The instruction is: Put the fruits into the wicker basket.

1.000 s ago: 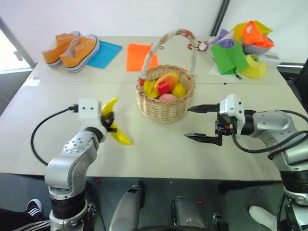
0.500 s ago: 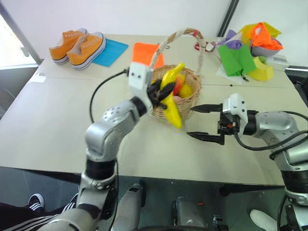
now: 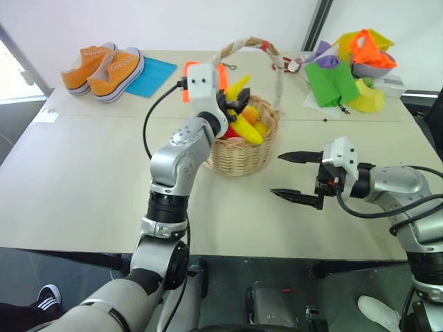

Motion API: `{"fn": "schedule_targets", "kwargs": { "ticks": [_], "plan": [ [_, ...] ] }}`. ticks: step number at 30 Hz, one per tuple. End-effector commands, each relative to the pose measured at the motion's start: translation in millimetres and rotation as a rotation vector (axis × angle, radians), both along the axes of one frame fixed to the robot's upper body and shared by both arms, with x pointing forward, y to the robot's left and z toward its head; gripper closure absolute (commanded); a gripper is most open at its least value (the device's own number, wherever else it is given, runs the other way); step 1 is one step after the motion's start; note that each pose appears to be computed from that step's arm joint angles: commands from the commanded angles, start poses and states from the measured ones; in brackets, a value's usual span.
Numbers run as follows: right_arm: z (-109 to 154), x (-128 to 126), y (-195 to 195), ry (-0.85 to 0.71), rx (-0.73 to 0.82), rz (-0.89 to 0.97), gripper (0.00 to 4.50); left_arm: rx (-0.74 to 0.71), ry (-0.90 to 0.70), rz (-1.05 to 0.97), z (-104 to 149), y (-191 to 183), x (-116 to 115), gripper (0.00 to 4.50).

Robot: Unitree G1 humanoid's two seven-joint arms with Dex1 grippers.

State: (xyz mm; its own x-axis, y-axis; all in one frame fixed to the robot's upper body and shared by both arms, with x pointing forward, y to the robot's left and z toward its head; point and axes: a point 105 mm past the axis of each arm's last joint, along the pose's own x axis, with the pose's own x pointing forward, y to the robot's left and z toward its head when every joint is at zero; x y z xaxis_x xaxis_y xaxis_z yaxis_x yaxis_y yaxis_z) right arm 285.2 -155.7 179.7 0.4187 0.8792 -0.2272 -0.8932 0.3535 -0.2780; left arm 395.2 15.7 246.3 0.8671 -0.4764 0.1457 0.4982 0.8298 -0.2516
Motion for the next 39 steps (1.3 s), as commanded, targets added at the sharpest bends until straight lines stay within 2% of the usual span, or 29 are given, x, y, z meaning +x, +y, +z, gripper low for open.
{"fn": "schedule_targets", "kwargs": {
  "ticks": [1, 5, 8, 11, 14, 17, 21, 25, 28, 35, 37, 39],
  "plan": [
    [16, -2, 0, -0.066, 0.014, 0.006, 0.00, 0.037, -0.078, -0.029, 9, -3, -12, 0.09],
    [17, 1, 0, -0.071, 0.014, 0.008, 0.00, 0.061, -0.115, -0.056, 7, 2, -23, 0.09],
    [21, 5, 0, -0.083, 0.029, 0.008, 0.00, 0.171, -0.232, -0.184, 9, -5, -47, 0.09],
    [34, 18, -3, -0.137, 0.089, -0.052, 0.00, 0.293, -0.312, -0.273, -3, 1, -69, 0.09],
    [48, 38, -11, -0.205, 0.141, -0.165, 0.00, 0.349, -0.335, -0.274, -14, 23, -81, 0.09],
    [59, 65, -21, -0.230, 0.251, -0.343, 0.00, 0.333, -0.327, -0.220, -17, 64, -92, 0.09],
    [56, 83, -18, -0.225, 0.309, -0.465, 0.00, 0.361, -0.354, -0.199, -22, 91, -111, 0.09],
    [60, 99, -12, -0.225, 0.380, -0.543, 0.00, 0.362, -0.332, -0.126, -28, 124, -117, 0.09],
    [66, 108, 3, -0.197, 0.449, -0.517, 0.00, 0.369, -0.319, -0.093, -32, 141, -120, 0.09],
    [64, 131, 35, -0.203, 0.437, -0.488, 0.00, 0.388, -0.312, -0.076, -37, 150, -123, 0.09],
    [66, 142, 30, -0.196, 0.466, -0.551, 0.55, 0.386, -0.305, -0.061, -38, 154, -123, 0.00],
    [67, 147, 20, -0.221, 0.465, -0.607, 1.41, 0.384, -0.300, -0.057, -39, 155, -123, 0.00]
  ]
}}
